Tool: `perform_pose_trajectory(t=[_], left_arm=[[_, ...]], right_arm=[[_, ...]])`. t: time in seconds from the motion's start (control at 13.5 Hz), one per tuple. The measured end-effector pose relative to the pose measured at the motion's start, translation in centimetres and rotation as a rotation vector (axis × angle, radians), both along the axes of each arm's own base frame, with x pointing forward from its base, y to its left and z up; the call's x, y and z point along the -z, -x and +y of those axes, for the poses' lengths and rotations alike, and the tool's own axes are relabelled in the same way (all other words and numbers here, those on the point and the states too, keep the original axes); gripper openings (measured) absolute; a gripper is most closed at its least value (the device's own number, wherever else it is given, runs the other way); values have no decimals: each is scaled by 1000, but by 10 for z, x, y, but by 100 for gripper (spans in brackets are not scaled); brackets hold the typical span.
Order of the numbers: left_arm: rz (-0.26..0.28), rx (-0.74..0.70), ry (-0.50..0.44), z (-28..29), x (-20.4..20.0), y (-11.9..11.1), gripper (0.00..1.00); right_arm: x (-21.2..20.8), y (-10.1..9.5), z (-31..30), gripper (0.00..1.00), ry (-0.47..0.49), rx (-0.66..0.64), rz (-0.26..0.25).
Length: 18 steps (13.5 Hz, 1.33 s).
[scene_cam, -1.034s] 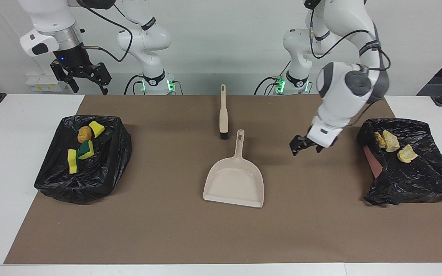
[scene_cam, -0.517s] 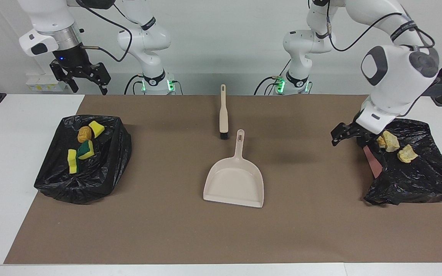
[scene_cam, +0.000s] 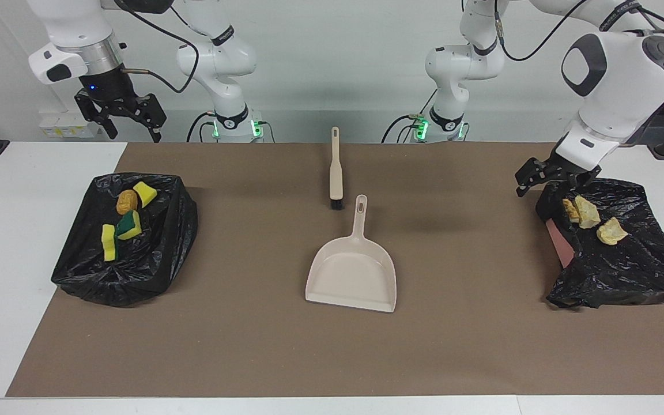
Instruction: Sweep and dump trash in bin
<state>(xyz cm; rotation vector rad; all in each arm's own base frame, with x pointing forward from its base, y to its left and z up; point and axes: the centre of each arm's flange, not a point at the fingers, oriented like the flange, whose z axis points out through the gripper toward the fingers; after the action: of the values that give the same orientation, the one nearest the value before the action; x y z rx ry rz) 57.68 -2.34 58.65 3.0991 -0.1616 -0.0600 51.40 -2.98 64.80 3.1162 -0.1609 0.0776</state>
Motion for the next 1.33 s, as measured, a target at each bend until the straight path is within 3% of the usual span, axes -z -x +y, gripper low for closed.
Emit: perform_pose_trajectory(t=[1.33], left_arm=[[15,30,-31,9,-25,17,100]], right_arm=[[1,-1,8,100,1,-13,3]])
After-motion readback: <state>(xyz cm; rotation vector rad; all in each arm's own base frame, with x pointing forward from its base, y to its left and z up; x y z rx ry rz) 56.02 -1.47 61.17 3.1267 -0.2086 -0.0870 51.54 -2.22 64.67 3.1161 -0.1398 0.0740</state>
